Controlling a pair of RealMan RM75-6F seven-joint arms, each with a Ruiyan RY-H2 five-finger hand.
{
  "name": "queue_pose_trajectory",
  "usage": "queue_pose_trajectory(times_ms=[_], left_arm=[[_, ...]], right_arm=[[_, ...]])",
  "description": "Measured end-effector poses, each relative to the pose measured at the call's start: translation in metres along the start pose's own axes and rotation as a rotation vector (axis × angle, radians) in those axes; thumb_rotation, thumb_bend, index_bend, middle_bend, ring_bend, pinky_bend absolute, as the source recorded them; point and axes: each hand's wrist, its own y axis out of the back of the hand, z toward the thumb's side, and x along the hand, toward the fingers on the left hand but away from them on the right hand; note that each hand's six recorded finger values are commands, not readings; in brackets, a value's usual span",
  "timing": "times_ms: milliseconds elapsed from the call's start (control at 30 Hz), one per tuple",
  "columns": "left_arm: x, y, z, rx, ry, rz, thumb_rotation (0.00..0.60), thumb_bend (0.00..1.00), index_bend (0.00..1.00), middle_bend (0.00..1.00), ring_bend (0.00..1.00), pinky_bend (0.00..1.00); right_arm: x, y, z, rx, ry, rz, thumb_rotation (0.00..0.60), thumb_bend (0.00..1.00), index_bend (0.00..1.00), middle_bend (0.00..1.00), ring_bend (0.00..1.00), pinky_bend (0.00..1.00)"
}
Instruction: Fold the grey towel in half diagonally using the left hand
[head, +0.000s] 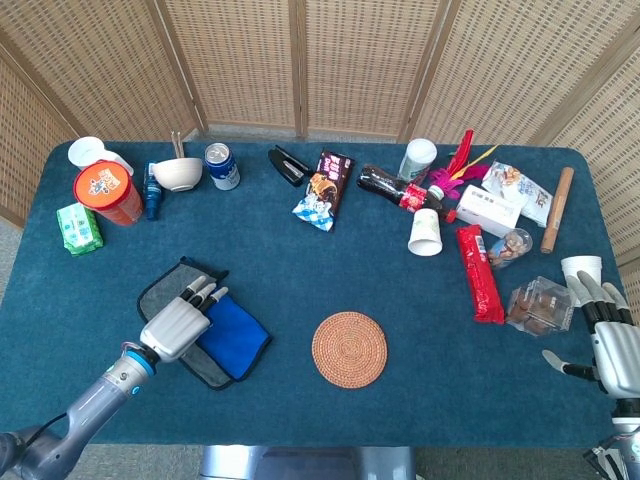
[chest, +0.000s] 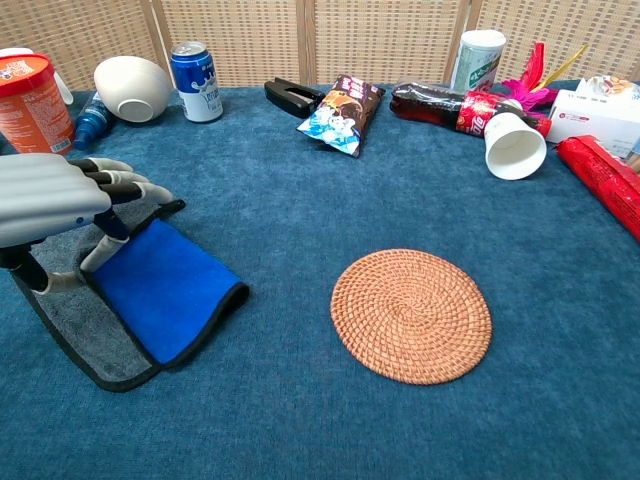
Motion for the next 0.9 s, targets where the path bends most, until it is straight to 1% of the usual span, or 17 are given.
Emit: queue_pose_trajectory(times_ms=[200, 467, 900], left_arm=[[-0.005, -0.006, -0.005, -0.010, 0.005, -0.013, 0.600, 0.58, 0.60, 0.00, 0.00, 0.01], [-0.009, -0.008, -0.004, -0.022, -0.004, -0.006, 0.600, 0.58, 0.60, 0.00, 0.00, 0.01], [-0.017, -0.015, -0.014, -0.024, 0.013, -0.019, 0.600, 0.58, 0.60, 0.00, 0.00, 0.01]], right_arm=[[0.000, -0.001, 0.000, 0.004, -0.001, 0.001, 0.583, 0.00, 0.00, 0.00, 0.00, 0.00], [0.000, -0.002, 0.000, 0.009, -0.003, 0.001, 0.582, 0.00, 0.00, 0.00, 0.00, 0.00], [0.000, -0.003, 0.000, 0.016, -0.003, 0.002, 0.581, 0.00, 0.00, 0.00, 0.00, 0.00]])
